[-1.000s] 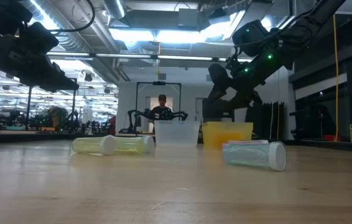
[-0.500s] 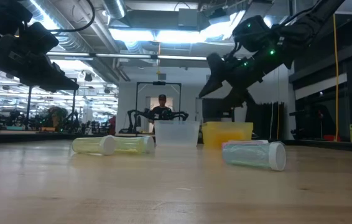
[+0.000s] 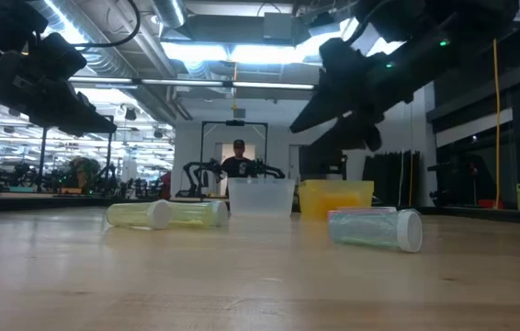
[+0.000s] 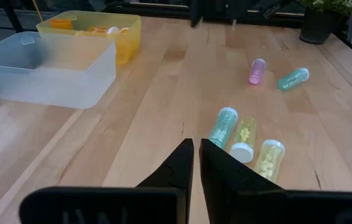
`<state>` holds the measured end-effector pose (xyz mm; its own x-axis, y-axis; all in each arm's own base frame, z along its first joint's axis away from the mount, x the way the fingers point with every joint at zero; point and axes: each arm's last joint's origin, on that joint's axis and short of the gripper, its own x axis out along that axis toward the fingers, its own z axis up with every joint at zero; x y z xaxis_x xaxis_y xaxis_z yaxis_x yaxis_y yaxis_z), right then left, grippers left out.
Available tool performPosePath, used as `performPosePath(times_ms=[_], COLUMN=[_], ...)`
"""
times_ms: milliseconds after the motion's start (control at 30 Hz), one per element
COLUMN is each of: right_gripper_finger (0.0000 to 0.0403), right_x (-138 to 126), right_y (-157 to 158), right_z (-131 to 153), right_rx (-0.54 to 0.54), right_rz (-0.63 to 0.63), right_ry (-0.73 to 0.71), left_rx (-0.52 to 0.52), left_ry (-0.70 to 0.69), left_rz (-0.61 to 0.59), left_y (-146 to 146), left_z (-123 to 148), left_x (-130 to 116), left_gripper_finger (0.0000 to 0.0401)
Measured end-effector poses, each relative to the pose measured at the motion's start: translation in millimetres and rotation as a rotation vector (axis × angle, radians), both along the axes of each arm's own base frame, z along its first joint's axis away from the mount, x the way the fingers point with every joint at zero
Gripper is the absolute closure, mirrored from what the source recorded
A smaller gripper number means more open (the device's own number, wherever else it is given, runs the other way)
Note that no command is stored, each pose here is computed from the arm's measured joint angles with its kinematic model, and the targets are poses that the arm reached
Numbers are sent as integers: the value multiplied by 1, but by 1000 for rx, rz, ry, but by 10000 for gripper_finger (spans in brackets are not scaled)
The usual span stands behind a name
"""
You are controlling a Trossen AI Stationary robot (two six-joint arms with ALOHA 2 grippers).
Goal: Pick and place medicine bottles into bin by pill shape (circle, oval)
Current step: Put the small pink pill bottle into the transparent bin
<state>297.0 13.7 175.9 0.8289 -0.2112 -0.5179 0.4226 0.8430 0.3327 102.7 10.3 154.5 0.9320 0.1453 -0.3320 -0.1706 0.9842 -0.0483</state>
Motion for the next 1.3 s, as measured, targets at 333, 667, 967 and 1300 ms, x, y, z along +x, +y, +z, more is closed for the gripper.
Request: performPosePath(times_ms=[333,667,967,1300], right_gripper_finger=[100,100,100,100], right_x=[-11,-14,-14,-14], right_y=[28,33,33,33], right_z=[-12,-14,-14,-14], right_rx=[56,126,122,127], right_rz=[92,52,54,51], right_ry=[145,165,165,159], left_rx=[0,0,-343,-351], left_ry=[0,0,-63,-113], left_rz=[0,0,86,271], left_y=[0,0,-1,4], left_z=[0,0,1,2], left_x=[0,0,1,0], left_gripper_finger=[378,378,378,378])
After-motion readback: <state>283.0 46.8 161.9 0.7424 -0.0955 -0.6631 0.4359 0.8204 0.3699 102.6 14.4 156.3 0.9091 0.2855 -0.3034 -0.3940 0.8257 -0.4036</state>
